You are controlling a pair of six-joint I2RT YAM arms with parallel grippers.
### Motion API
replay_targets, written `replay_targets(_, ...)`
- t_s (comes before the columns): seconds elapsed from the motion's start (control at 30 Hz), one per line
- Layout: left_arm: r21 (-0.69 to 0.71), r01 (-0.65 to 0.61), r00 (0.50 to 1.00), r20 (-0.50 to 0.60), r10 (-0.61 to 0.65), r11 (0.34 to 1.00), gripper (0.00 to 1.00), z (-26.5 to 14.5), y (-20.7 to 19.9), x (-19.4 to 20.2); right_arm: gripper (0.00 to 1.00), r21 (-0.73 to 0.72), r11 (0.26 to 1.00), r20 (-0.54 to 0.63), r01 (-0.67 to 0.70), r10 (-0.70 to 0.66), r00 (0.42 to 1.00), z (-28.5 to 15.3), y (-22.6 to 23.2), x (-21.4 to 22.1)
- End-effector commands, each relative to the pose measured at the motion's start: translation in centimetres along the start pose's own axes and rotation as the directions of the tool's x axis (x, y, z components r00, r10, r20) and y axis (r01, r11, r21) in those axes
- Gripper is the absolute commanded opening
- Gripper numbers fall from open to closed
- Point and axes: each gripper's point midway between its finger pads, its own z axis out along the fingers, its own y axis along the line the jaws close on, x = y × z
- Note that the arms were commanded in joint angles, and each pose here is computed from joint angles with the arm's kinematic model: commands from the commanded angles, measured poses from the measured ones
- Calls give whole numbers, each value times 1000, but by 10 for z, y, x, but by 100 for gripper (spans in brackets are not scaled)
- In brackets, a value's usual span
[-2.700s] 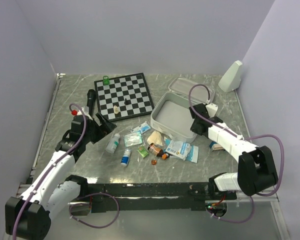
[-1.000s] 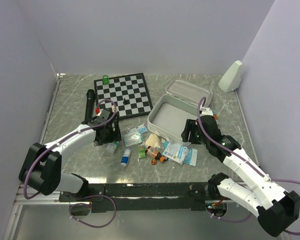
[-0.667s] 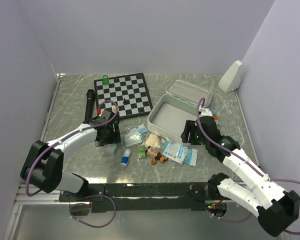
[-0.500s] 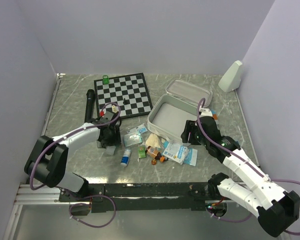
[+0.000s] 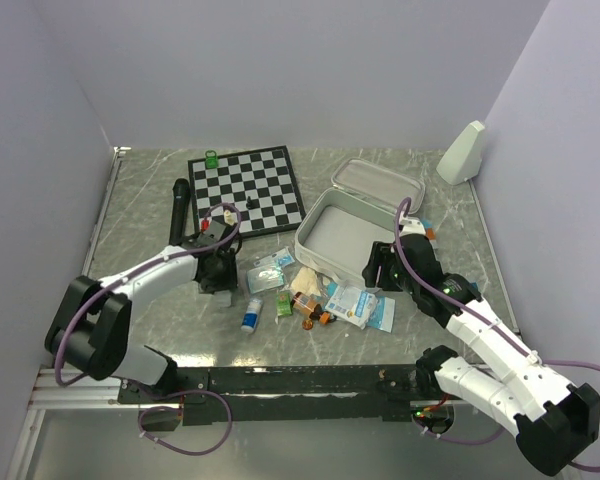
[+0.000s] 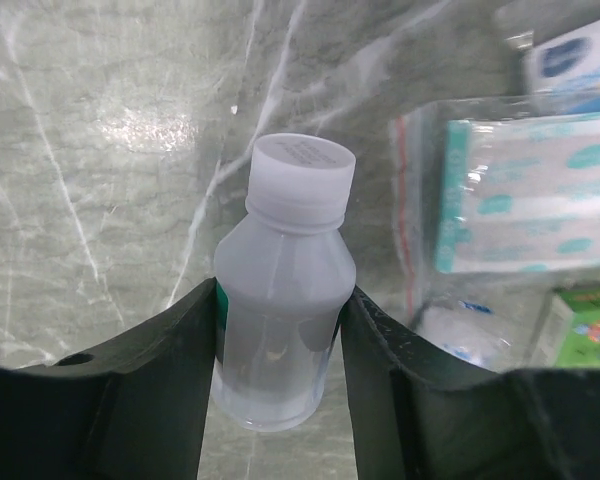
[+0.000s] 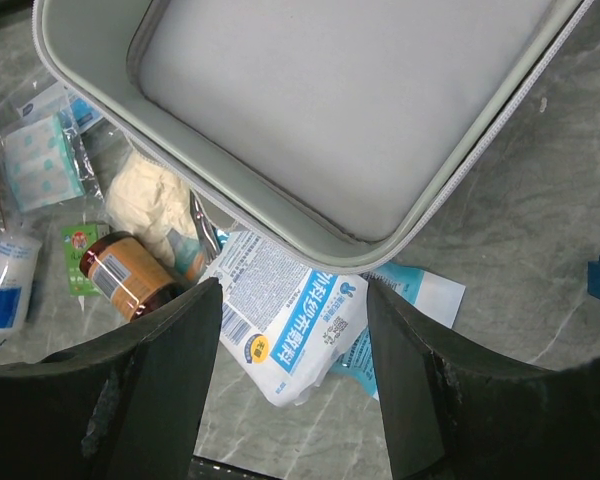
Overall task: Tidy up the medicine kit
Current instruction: Pick up the pill bottle at the center of the board, then place the pill bottle in the medicine box.
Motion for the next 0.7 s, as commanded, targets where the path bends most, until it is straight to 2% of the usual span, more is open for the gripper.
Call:
replay_targets(0.0, 109, 5, 985, 169, -23, 994, 31, -49, -23, -46, 66, -33, 999, 33, -4, 5, 999, -7, 8, -11)
replay_targets(0.13, 253, -17, 941, 330, -70, 967, 32, -108, -50, -88, 66, -46, 999, 53, -3, 6, 999, -15, 13, -21)
replay_targets(0.27, 422, -151, 885, 461, -68, 894, 33, -167, -110, -119, 66, -55, 998, 81, 2, 2, 997, -25, 17, -33)
replay_targets(0.37, 458, -280, 865, 502, 14, 844, 32, -183, -165, -128, 66, -48, 999, 90, 3, 1, 996, -28, 16, -36)
replay_targets(0.5, 457, -387, 868, 474, 149, 801, 30, -159, -232, -138, 66, -34, 999, 79, -5, 7, 997, -31, 12, -32)
replay_targets(0.67, 393, -459, 859, 425, 285, 797, 29, -95, -263, -147, 66, -45, 999, 85, -18, 22, 996, -37, 10, -28)
